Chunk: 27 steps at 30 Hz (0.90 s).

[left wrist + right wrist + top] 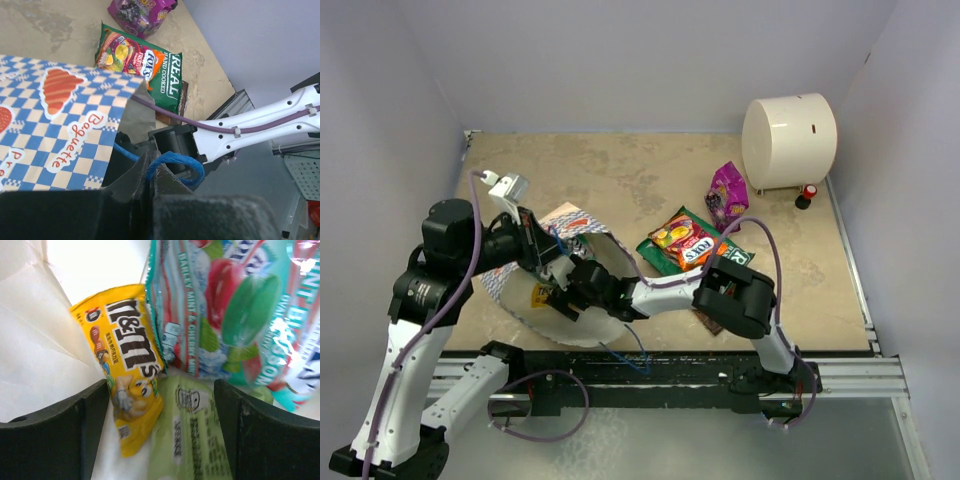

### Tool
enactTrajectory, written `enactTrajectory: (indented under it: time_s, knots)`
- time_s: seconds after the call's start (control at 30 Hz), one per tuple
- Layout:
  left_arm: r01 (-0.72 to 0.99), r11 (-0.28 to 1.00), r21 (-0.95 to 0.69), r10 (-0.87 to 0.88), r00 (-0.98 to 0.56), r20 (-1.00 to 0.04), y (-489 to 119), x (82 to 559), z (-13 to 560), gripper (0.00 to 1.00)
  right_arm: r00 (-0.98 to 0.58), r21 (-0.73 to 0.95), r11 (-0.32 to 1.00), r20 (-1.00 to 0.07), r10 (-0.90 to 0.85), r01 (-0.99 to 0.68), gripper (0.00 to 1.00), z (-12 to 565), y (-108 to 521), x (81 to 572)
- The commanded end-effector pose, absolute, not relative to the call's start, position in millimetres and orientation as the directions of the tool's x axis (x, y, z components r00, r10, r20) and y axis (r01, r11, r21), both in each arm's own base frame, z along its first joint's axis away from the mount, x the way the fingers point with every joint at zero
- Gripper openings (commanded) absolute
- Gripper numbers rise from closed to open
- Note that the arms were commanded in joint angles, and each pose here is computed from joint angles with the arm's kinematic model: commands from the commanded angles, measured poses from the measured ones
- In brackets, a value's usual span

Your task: Take the snacks out of the paper bag

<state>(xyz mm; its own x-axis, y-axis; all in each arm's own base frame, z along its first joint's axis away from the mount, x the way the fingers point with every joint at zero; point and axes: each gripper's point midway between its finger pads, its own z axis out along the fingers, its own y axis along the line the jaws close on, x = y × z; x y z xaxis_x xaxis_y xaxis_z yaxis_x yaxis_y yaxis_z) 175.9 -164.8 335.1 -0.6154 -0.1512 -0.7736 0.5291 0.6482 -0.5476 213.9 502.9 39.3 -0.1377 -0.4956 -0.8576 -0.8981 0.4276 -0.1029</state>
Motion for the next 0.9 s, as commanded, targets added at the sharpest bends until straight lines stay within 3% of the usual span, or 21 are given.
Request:
enactTrajectory:
  time_s: [0.0,0.13,0.5,0.77,0.87]
  knots:
    - [0.474,0.643,-0.602,-0.206,-0.65,-0.732,-167,180,330,0.0,-0.106,-0.134,0.52,-0.908,-0.406,-0.843,0.88,97,495,234]
    - [0.478,0.634,-0.608,-0.216,-0.645,-0.733,-168,180,336,0.0,-0.089,-0.147,0.538,-0.917,-0.388,-0.83,1.0,106,494,243]
    - [0.491,0.636,-0.595,-0.192,-0.646,-0.739,-168,179,347,0.0,-0.019,-0.167,0.528,-0.944,-0.328,-0.833,1.0,116,544,277]
    - [0.49,0.645,-0.586,-0.179,-0.649,-0.74,-168,182,348,0.0,-0.042,-0.247,0.581,-0.898,-0.438,-0.776,1.0,63,542,308]
    - [0.489,0.643,-0.59,-0.177,-0.654,-0.735,-168,182,347,0.0,-0.056,-0.252,0.587,-0.888,-0.456,-0.769,0.95,47,537,318]
